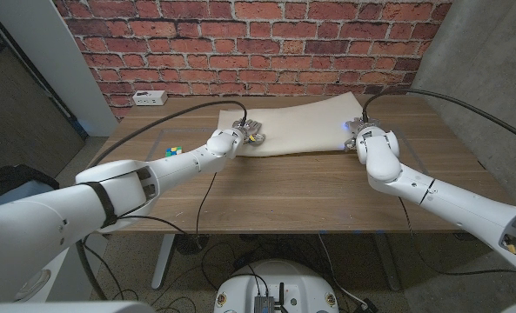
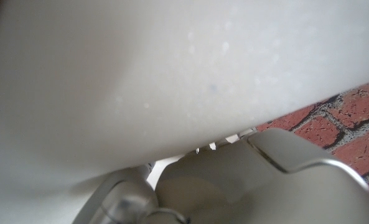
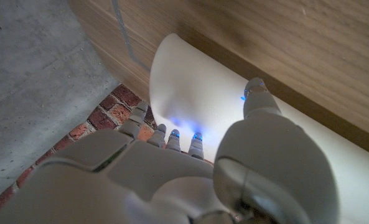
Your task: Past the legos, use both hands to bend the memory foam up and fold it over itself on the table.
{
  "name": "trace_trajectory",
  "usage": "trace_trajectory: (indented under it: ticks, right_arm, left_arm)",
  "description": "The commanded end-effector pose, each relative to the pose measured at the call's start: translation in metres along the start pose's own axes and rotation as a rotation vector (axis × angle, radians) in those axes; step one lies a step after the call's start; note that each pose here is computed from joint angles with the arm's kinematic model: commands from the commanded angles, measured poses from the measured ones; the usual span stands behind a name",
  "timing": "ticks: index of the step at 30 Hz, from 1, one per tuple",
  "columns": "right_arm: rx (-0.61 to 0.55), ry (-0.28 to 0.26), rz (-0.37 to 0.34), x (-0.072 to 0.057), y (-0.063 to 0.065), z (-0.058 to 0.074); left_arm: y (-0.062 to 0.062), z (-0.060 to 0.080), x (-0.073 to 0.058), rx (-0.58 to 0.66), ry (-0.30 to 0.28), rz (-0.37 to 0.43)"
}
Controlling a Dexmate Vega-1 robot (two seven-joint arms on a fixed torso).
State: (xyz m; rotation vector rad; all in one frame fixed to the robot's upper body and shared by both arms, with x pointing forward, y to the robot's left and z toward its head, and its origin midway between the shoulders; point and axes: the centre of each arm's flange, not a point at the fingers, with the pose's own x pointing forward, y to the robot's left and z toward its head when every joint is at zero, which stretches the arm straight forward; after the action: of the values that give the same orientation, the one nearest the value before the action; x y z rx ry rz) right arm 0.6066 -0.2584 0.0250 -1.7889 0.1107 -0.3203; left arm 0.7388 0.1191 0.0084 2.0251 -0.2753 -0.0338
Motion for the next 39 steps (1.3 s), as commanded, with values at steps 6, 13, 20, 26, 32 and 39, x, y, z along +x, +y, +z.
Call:
trace_trajectory:
  ticks: [6,13,20,26,32,39]
  right_arm:
    - [0.459,0.078,0.051,0.0,0.012,-0.04]
    - [0.773,0.022,0.062,-0.004,0.023,-0.059]
    - [1.065,-0.003,0.016,-0.006,0.033,-0.069]
    - [1.276,-0.015,0.018,-0.004,0.038,-0.069]
    - [1.444,-0.086,0.044,0.002,0.042,-0.068]
    - [1.651,-0.171,0.034,0.005,0.046,-0.061]
  left_arm:
    - [0.003,0.003,0.002,0.012,-0.005,0.003]
    - [0.002,0.003,0.004,0.012,-0.004,0.0]
    - [0.002,0.003,0.005,0.017,-0.005,0.001]
    - [0.003,0.004,0.005,0.024,-0.004,0.008]
    - [0.003,0.004,0.004,0.033,0.0,0.01]
    - [0.002,0.005,0.003,0.039,0.002,0.01]
